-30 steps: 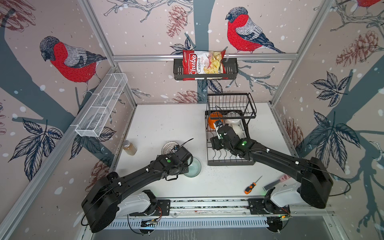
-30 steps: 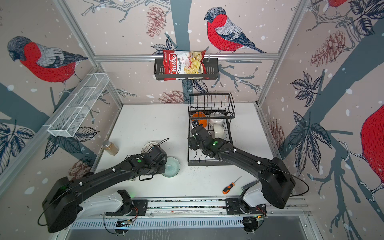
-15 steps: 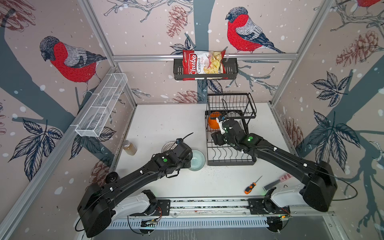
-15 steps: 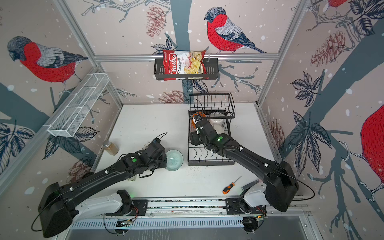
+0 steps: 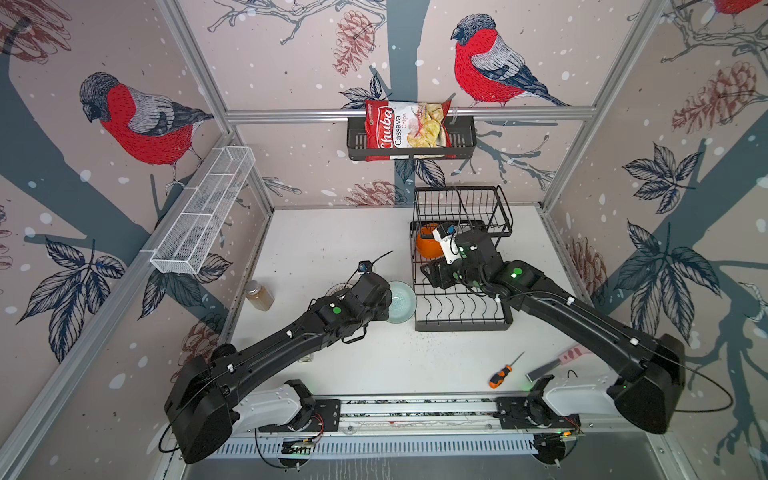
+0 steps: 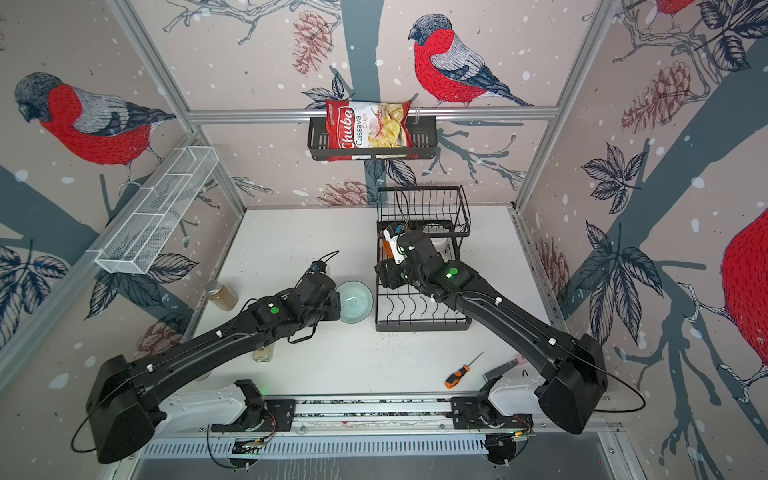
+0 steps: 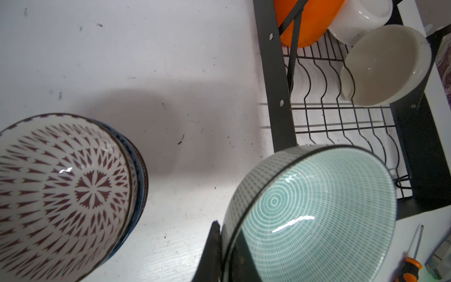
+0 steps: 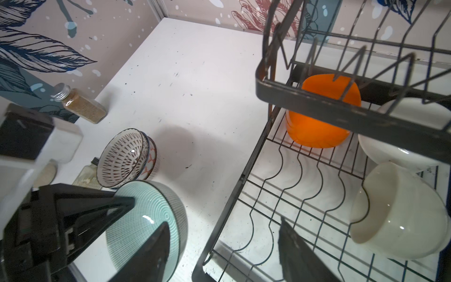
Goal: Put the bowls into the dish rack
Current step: 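Lift the pale green bowl toward the rack with the left gripper while the right waits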
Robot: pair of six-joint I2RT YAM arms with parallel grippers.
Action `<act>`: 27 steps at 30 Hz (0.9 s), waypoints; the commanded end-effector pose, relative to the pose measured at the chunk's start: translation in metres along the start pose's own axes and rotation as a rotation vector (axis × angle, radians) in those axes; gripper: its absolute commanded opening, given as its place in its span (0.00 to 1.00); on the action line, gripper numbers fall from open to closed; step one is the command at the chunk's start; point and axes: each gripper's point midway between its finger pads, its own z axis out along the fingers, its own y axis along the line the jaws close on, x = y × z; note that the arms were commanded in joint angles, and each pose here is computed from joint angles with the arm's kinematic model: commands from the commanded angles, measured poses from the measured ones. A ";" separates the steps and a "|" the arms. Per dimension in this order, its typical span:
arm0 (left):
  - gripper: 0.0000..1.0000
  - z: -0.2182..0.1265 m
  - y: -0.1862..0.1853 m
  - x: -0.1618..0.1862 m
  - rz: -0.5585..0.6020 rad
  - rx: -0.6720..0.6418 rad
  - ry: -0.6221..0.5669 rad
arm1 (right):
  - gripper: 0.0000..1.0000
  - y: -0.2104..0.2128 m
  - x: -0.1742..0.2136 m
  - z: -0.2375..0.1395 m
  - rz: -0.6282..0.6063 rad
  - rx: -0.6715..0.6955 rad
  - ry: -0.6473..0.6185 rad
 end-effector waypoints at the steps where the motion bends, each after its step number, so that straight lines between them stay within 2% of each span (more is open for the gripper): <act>1: 0.00 -0.002 -0.022 -0.035 -0.012 0.089 -0.130 | 0.67 0.006 0.013 0.001 0.012 -0.021 0.052; 10: 0.00 0.008 -0.030 -0.058 -0.035 0.146 -0.177 | 0.55 0.013 0.039 0.016 -0.005 0.011 0.148; 20: 0.00 0.010 -0.038 -0.065 -0.032 0.191 -0.192 | 0.45 0.012 0.039 0.033 0.028 0.042 0.173; 27: 0.00 0.011 -0.039 -0.067 -0.029 0.206 -0.197 | 0.25 0.009 0.040 0.047 0.047 0.066 0.186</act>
